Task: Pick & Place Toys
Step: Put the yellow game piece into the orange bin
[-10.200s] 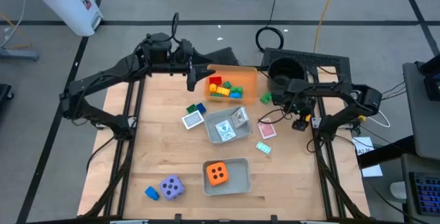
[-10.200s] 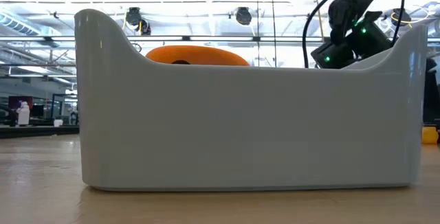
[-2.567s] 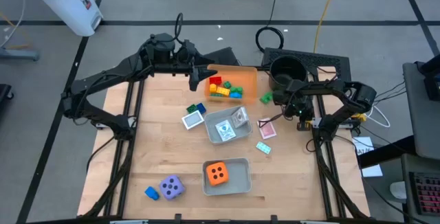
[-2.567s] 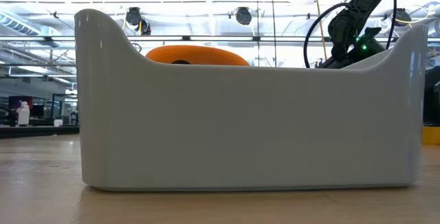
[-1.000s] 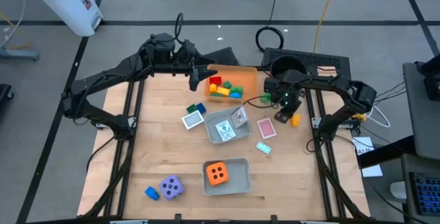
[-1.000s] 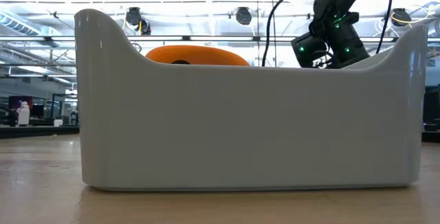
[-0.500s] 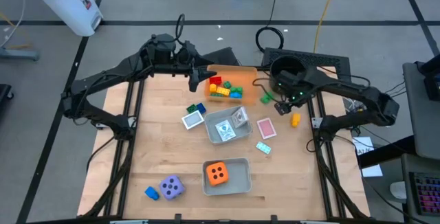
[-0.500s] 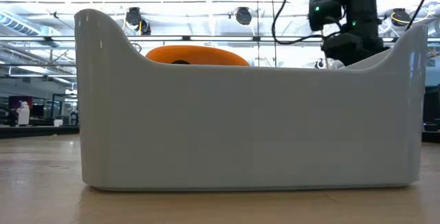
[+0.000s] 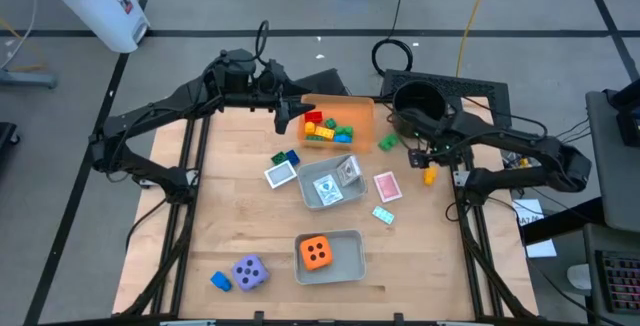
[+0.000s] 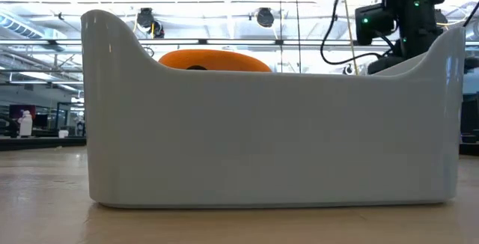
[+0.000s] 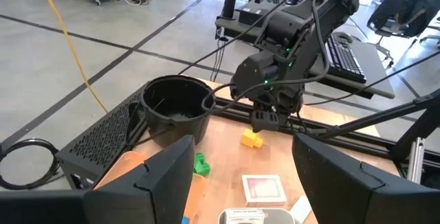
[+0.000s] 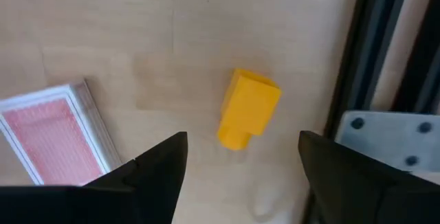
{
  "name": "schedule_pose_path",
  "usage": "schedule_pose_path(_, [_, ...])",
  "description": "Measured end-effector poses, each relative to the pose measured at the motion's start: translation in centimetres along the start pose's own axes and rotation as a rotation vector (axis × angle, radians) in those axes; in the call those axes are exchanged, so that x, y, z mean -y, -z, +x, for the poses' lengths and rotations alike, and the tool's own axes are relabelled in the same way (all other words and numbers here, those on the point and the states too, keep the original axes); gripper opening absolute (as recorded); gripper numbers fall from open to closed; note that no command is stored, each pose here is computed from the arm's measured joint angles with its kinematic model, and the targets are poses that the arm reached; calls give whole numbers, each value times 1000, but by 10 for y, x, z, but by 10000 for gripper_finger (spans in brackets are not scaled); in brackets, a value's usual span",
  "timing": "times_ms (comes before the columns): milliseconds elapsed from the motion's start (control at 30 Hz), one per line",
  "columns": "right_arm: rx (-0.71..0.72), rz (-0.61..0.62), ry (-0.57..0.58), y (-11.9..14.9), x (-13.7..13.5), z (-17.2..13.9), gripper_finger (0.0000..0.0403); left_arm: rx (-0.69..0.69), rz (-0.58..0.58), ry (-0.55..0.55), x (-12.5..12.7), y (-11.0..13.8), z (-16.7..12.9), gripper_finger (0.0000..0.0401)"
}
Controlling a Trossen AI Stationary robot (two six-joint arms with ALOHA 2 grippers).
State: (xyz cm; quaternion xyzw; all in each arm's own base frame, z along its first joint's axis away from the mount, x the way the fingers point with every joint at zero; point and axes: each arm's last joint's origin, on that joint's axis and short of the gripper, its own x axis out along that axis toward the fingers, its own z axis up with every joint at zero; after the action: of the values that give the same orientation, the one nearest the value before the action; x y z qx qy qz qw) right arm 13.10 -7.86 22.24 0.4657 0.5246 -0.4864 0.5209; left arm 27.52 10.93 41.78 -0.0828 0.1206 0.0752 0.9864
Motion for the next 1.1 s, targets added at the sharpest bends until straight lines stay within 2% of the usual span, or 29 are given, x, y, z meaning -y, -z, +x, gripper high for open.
schedule_pose_path(200, [8,117,-23,6,7,17,263,-19,16,-1,0,2,0,253])
schedule_pose_path(467, [-23,202,-72,8,7,39,254,-24,20,1,0,2,0,253])
schedule_pose_path(800, [-25,250,-66,12,11,60,253,-25,20,1,0,2,0,253])
schedule_pose_path(1100, [39,253,-26,11,13,61,242,-25,18,1,0,2,0,253])
